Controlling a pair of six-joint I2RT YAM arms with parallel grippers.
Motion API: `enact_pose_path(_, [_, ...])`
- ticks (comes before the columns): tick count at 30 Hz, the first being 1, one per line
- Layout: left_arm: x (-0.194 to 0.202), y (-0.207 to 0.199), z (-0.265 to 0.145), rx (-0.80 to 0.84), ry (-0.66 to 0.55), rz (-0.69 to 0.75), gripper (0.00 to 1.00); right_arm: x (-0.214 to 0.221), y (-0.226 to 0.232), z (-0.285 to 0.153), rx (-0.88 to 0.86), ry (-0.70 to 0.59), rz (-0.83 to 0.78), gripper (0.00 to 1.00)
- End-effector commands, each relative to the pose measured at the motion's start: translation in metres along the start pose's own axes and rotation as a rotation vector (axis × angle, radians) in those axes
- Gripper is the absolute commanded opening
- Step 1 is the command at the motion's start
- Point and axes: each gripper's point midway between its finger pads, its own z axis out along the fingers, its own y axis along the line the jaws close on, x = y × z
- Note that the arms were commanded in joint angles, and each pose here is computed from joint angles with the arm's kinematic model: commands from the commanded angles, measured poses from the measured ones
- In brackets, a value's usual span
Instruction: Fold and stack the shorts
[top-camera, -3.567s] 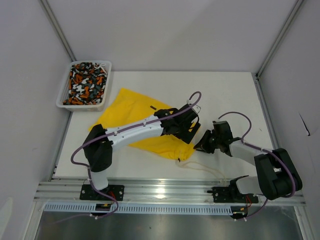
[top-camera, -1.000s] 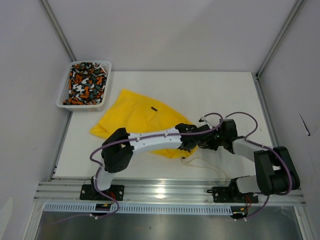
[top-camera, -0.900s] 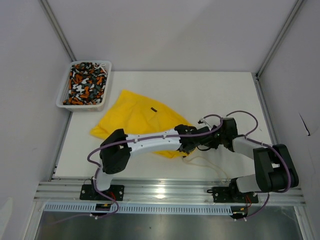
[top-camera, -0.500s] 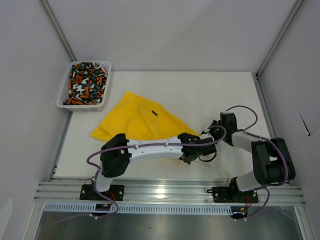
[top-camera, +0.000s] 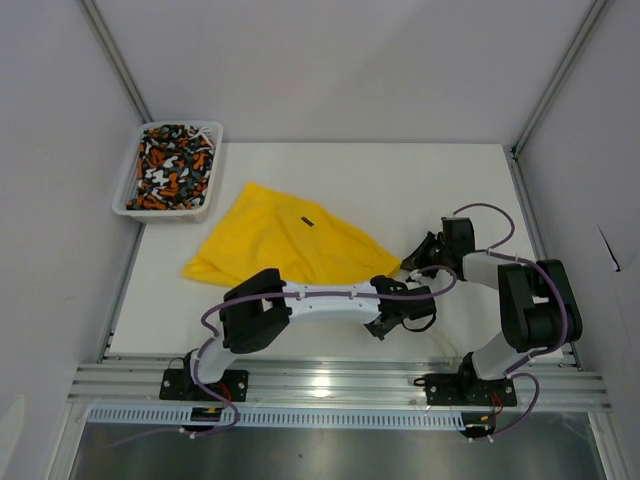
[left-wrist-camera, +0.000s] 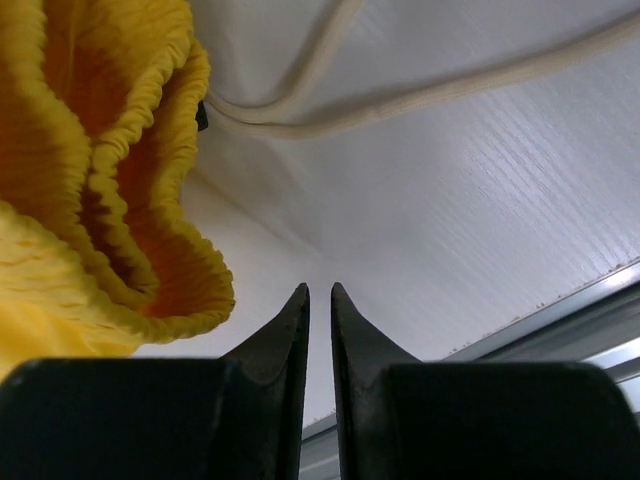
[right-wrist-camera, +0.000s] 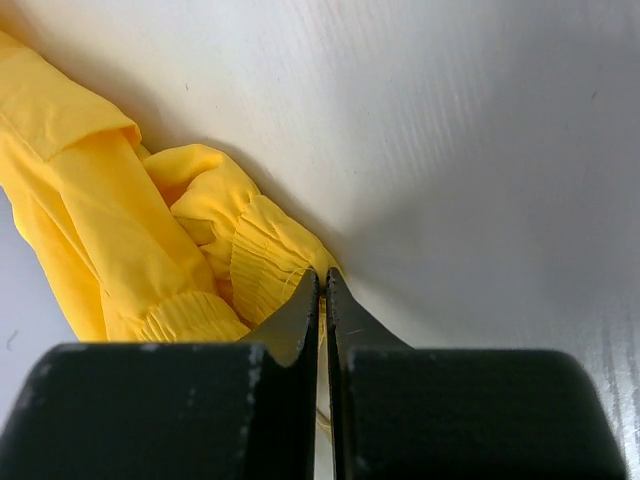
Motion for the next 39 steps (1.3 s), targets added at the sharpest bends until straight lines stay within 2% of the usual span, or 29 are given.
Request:
enact_pose_path(1, [-0.019, 0.012, -0.009, 0.009, -0.055, -0.094, 0.17, -0.024, 0.015, -0.001, -0.048, -0.05, -0.047, 0.0])
enact_pose_path(4, [-0.034, 0.029, -0.03, 0.014, -0.119, -0.15, 0.22, -0.029, 0.015, -0.003, -0.051, -0.053, -0.05, 0.16])
enact_pose_path(6, [-0.042, 0.042, -0.05, 0.021, -0.161, -0.181, 0.27, -0.036, 0.015, -0.008, -0.068, -0.059, -0.036, 0.23])
enact_pose_path(7, [-0.043, 0.045, -0.056, 0.027, -0.173, -0.19, 0.35, -0.039, 0.015, -0.01, -0.075, -0.065, -0.03, 0.33])
enact_pose_path(9, [-0.048, 0.053, -0.078, 0.058, -0.217, -0.219, 0.41, -0.045, 0.017, -0.016, -0.091, -0.079, -0.024, 0.43])
enact_pose_path(10, [-0.049, 0.056, -0.085, 0.07, -0.228, -0.228, 0.48, -0.045, 0.017, -0.018, -0.091, -0.08, -0.023, 0.52])
enact_pose_path(12, [-0.053, 0.061, -0.108, 0.113, -0.278, -0.253, 0.58, -0.049, 0.018, -0.023, -0.093, -0.094, -0.025, 0.62])
enact_pose_path(15, [-0.055, 0.068, -0.126, 0.154, -0.316, -0.275, 0.64, -0.047, 0.016, -0.031, -0.095, -0.101, -0.018, 0.64])
enact_pose_path(17, [-0.056, 0.078, -0.137, 0.168, -0.344, -0.297, 0.66, -0.037, 0.011, -0.034, -0.097, -0.091, -0.009, 0.62])
enact_pose_path(20, [-0.056, 0.096, -0.135, 0.166, -0.344, -0.325, 0.67, -0.022, 0.011, -0.044, -0.127, -0.103, -0.025, 0.5])
enact_pose_path(23, [-0.063, 0.112, -0.126, 0.176, -0.351, -0.354, 0.67, -0.014, 0.025, -0.057, -0.199, -0.124, -0.061, 0.45])
enact_pose_path(26, [-0.071, 0.13, -0.11, 0.179, -0.338, -0.387, 0.67, 0.003, 0.041, -0.069, -0.317, -0.115, -0.086, 0.58])
enact_pose_path(28, [-0.076, 0.145, -0.097, 0.168, -0.331, -0.414, 0.67, 0.013, 0.044, -0.073, -0.351, -0.11, -0.087, 0.81])
enact_pose_path(33, [-0.093, 0.142, -0.066, 0.195, -0.303, -0.406, 0.67, 0.024, 0.062, -0.084, -0.411, -0.122, -0.121, 0.85])
enact_pose_path(39, [-0.11, 0.126, -0.032, 0.241, -0.288, -0.392, 0.66, 0.042, 0.081, -0.078, -0.453, -0.07, -0.135, 0.85])
